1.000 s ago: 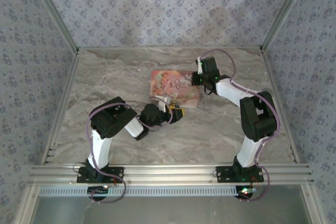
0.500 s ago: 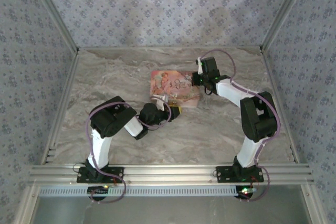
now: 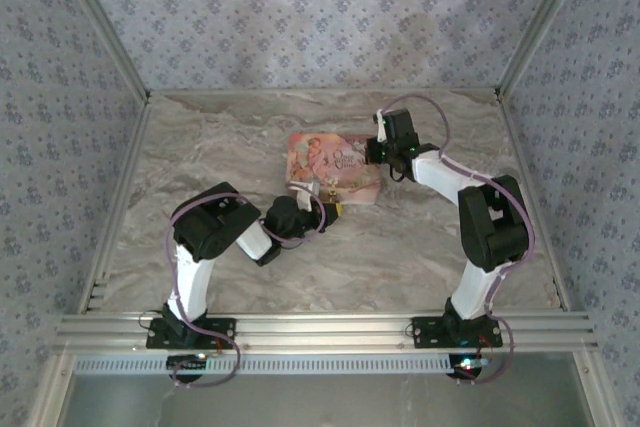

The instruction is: Unlock a padlock with a key

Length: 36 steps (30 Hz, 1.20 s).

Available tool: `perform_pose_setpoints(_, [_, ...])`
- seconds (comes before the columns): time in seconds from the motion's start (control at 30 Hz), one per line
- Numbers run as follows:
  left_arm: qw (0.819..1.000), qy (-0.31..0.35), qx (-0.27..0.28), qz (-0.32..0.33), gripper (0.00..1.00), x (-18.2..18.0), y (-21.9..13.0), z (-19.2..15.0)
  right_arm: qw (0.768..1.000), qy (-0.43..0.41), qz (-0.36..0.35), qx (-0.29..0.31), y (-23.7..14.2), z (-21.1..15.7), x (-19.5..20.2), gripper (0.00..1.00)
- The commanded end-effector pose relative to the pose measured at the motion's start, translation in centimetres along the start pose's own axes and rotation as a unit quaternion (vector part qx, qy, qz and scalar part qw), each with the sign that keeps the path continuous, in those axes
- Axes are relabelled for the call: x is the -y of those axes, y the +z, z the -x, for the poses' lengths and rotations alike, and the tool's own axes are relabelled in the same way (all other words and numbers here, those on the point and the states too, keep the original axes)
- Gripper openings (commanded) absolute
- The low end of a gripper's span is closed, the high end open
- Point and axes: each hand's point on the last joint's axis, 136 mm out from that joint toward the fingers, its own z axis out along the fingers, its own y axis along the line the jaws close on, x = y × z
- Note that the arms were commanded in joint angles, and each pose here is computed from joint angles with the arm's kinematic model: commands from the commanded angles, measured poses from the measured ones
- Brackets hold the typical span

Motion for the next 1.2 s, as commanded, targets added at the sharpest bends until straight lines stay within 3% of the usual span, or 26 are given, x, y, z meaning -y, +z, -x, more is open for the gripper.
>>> perform_pose_setpoints(0.0, [1.000,-0.010,-0.010,-0.001,0.07,-0.2,0.0,0.0,1.000,-0.006,0.000,-0.013,-0.7,-0.9,-0.1,0.00])
perform_pose_setpoints(0.27, [0.999,-0.039,-0.021,-0.010,0.00,0.2,-0.3,0.6,1.000,-0.006,0.005,-0.003,-1.5,-0.2,-0.1,0.00])
perform_pose_setpoints(0.53, [0.993,-0.072,-0.096,0.015,0.00,1.0,-0.5,-0.3,1.000,0.012,-0.006,0.017,-3.2,1.4,1.5,0.00])
perform_pose_setpoints(0.7, [0.989,-0.091,-0.112,0.025,0.00,1.5,-0.7,0.2,0.999,0.026,-0.027,0.024,-4.8,1.9,2.7,0.00])
perform_pose_setpoints(1.17, [0.976,-0.159,-0.138,0.058,0.00,3.1,-1.5,1.7,0.994,0.098,-0.040,0.003,-9.8,-3.4,4.6,0.00])
